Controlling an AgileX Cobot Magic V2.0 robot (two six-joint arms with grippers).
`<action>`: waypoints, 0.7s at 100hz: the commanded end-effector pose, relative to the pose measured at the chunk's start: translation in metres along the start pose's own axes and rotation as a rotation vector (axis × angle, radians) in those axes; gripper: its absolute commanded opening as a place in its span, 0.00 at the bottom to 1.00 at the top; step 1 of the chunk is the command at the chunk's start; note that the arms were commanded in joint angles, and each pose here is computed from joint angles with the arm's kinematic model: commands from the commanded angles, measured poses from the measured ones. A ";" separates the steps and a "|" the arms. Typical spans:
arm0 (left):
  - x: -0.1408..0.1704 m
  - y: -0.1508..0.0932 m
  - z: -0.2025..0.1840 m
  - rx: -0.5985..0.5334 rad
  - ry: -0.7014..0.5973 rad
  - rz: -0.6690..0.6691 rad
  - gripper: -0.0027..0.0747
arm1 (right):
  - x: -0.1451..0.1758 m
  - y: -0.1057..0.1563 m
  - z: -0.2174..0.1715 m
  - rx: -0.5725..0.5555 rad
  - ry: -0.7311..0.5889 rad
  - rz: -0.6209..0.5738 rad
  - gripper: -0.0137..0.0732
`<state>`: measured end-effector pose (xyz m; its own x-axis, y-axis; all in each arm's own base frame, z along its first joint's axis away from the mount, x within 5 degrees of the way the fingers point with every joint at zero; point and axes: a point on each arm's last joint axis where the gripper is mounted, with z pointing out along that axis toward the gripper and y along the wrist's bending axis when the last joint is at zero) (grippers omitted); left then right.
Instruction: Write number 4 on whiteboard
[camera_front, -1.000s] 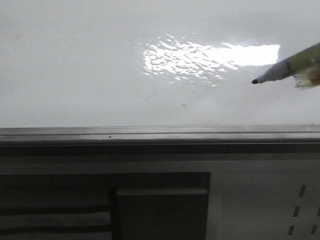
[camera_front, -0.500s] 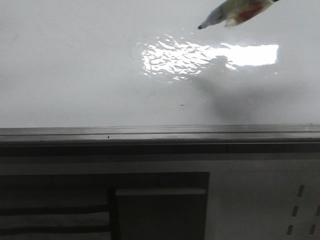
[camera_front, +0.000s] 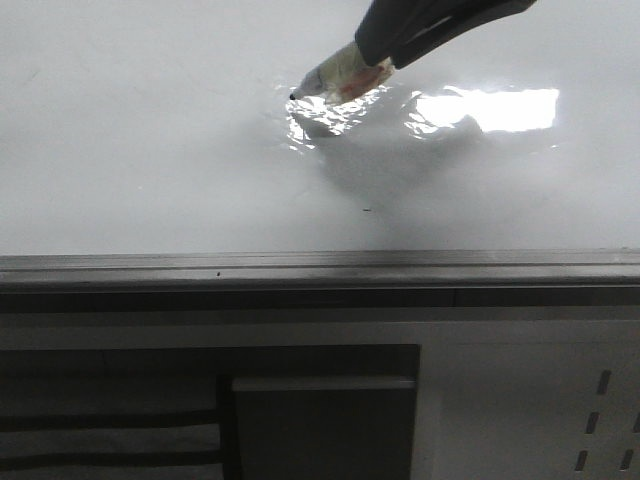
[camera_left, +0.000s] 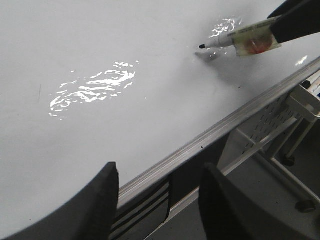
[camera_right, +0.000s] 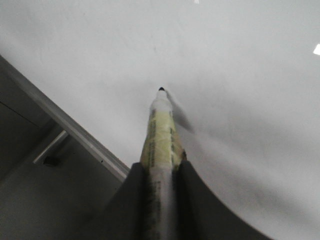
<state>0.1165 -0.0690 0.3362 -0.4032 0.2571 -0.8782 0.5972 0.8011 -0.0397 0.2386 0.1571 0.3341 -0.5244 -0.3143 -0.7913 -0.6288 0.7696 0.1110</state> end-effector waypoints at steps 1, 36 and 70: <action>-0.014 0.002 -0.005 -0.026 -0.099 -0.028 0.48 | -0.015 -0.004 -0.008 0.033 -0.121 0.000 0.10; -0.017 0.004 -0.005 -0.041 -0.128 -0.028 0.48 | 0.002 -0.012 -0.003 0.012 0.044 0.039 0.10; -0.017 0.004 -0.005 -0.046 -0.130 -0.023 0.48 | 0.000 -0.017 -0.045 0.024 -0.001 0.059 0.10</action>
<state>0.1189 -0.0683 0.3392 -0.3754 0.2378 -0.8959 0.5832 0.8118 -0.0289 0.2302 0.1136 0.3360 -0.6464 -0.3094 -0.6975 -0.5541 0.8188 0.1503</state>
